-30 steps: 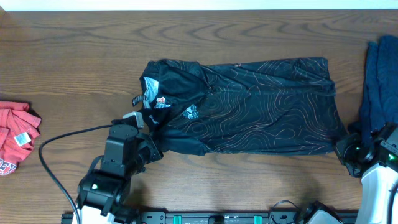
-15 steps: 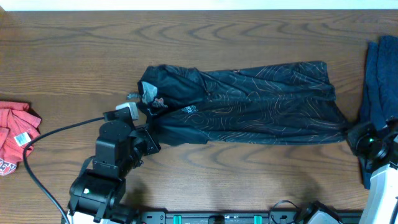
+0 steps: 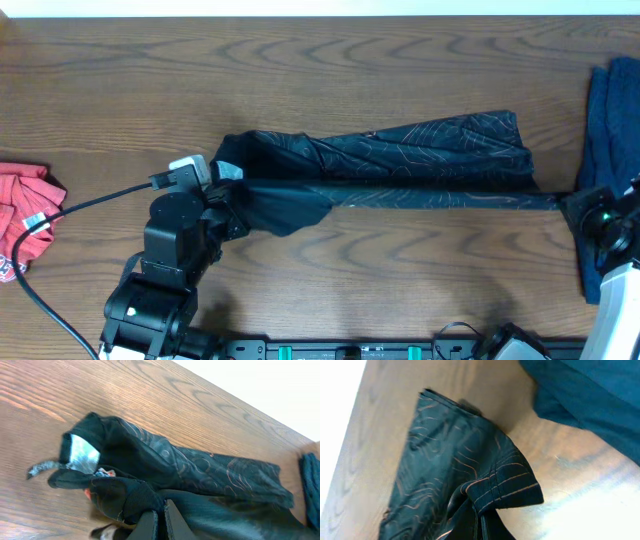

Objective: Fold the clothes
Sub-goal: 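Lift the near hem with both grippers and fold it over toward the far edge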

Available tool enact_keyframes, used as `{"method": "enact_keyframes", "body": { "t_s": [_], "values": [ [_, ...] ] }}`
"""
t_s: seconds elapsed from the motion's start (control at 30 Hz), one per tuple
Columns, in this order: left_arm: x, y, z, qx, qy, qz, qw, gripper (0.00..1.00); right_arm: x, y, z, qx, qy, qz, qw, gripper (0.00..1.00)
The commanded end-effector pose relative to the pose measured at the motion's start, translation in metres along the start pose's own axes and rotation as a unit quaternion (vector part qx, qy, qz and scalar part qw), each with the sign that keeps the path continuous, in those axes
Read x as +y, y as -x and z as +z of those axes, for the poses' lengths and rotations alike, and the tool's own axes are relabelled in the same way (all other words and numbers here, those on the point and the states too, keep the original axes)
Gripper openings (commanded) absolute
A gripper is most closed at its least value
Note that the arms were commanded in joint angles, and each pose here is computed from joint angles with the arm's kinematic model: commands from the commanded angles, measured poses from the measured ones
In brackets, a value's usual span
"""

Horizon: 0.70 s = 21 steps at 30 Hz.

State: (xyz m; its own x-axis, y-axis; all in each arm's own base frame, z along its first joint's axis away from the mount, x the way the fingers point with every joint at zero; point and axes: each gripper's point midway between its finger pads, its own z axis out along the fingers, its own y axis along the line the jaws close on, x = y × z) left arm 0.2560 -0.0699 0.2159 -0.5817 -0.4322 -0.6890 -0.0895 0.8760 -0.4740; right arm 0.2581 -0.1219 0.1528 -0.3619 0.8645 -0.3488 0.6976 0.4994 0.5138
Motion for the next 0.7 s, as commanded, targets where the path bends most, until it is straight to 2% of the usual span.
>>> {"method": "enact_keyframes", "body": {
  "t_s": [0.0,0.33,0.67],
  "values": [
    [0.004,0.021,-0.008,-0.043,0.024,0.005,0.999,0.06,0.018,0.005,0.002,0.009,0.029,-0.014,0.999,0.01],
    [0.016,0.009,0.028,0.001,0.066,0.009,0.998,0.06,0.036,-0.005,0.047,0.059,0.041,-0.028,0.997,0.01],
    [0.027,0.008,0.084,0.021,0.095,0.004,0.995,0.06,0.075,0.000,0.082,0.058,0.076,-0.049,0.994,0.02]
  ]
}}
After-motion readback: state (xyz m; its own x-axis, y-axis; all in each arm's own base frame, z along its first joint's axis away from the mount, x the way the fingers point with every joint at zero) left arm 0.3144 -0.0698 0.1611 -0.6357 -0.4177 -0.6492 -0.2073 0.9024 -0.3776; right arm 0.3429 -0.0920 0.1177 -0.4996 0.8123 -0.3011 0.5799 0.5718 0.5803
